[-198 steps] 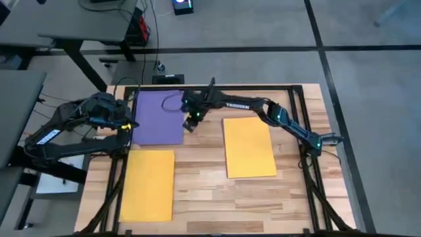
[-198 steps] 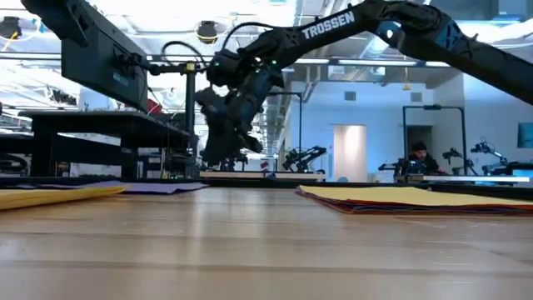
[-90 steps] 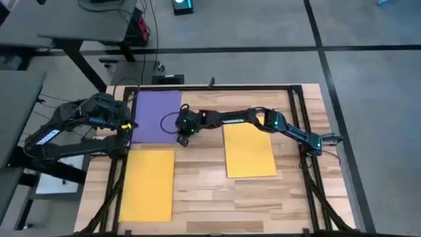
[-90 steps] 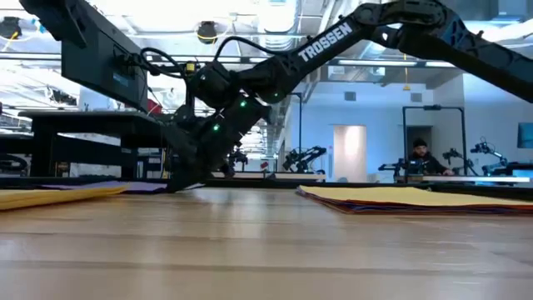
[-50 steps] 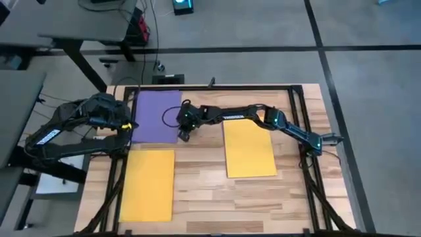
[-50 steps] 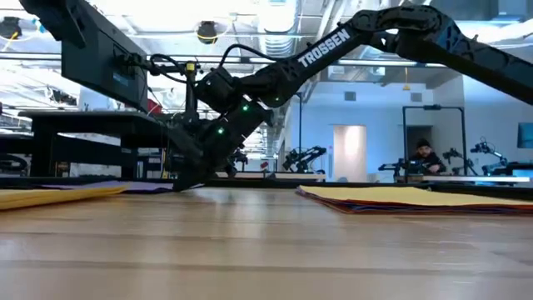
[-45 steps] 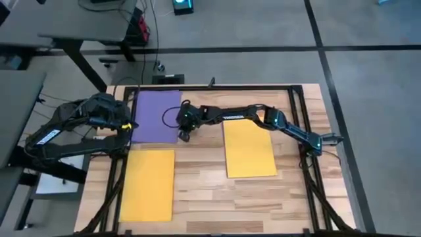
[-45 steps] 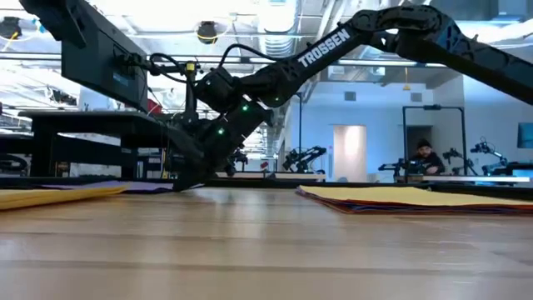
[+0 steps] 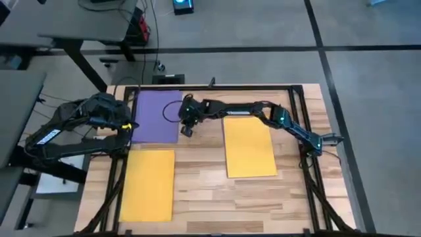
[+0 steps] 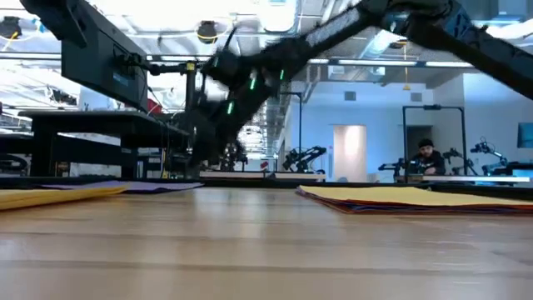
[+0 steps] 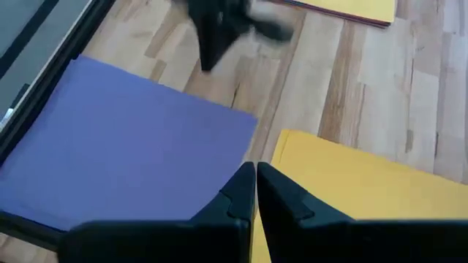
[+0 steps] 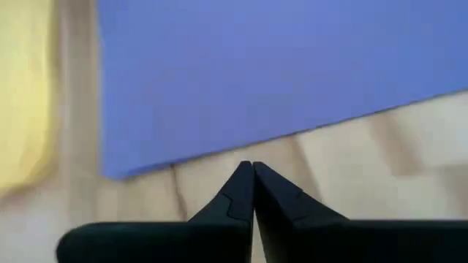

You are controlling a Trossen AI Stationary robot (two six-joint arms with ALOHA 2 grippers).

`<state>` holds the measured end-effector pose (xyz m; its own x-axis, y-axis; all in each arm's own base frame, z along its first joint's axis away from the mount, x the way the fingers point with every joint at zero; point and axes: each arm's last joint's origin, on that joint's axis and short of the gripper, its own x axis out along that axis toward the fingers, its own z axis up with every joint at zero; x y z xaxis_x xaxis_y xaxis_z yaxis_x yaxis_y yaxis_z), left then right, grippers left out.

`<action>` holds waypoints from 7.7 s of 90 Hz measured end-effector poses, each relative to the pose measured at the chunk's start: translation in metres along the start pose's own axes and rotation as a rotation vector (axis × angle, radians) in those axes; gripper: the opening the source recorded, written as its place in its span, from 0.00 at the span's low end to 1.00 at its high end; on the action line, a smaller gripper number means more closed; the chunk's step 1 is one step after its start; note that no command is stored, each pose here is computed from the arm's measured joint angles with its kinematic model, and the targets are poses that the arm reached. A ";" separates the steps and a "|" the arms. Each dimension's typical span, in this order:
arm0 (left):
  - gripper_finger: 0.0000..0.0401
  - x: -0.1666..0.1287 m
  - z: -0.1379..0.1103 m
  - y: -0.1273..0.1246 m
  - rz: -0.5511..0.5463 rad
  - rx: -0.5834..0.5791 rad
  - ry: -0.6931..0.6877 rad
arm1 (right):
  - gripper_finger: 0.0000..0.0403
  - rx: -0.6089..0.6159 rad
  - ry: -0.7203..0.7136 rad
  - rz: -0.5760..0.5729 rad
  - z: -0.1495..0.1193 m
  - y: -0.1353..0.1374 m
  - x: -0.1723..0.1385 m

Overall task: Organize paper
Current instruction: Stack the yellow paper on top of the other yellow paper

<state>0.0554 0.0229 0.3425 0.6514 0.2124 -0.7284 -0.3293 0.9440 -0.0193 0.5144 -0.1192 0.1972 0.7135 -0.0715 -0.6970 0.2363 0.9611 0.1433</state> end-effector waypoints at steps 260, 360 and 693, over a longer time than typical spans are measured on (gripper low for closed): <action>0.00 0.374 0.098 -0.075 -0.458 -0.240 -0.079 | 0.31 1.087 0.331 -0.597 -0.280 0.008 -0.201; 0.00 0.407 0.087 -0.094 -0.432 -0.262 -0.086 | 0.31 1.046 0.325 -0.582 -0.291 0.010 -0.208; 0.00 0.408 0.080 -0.090 -0.407 -0.221 -0.026 | 0.31 1.026 0.470 -0.396 -0.259 0.065 -0.190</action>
<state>0.4053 0.0451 0.1019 0.7741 -0.1556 -0.6136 -0.1790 0.8760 -0.4479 0.2235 0.0257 0.1570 0.2117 -0.0042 -0.9773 0.9542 0.2171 0.2058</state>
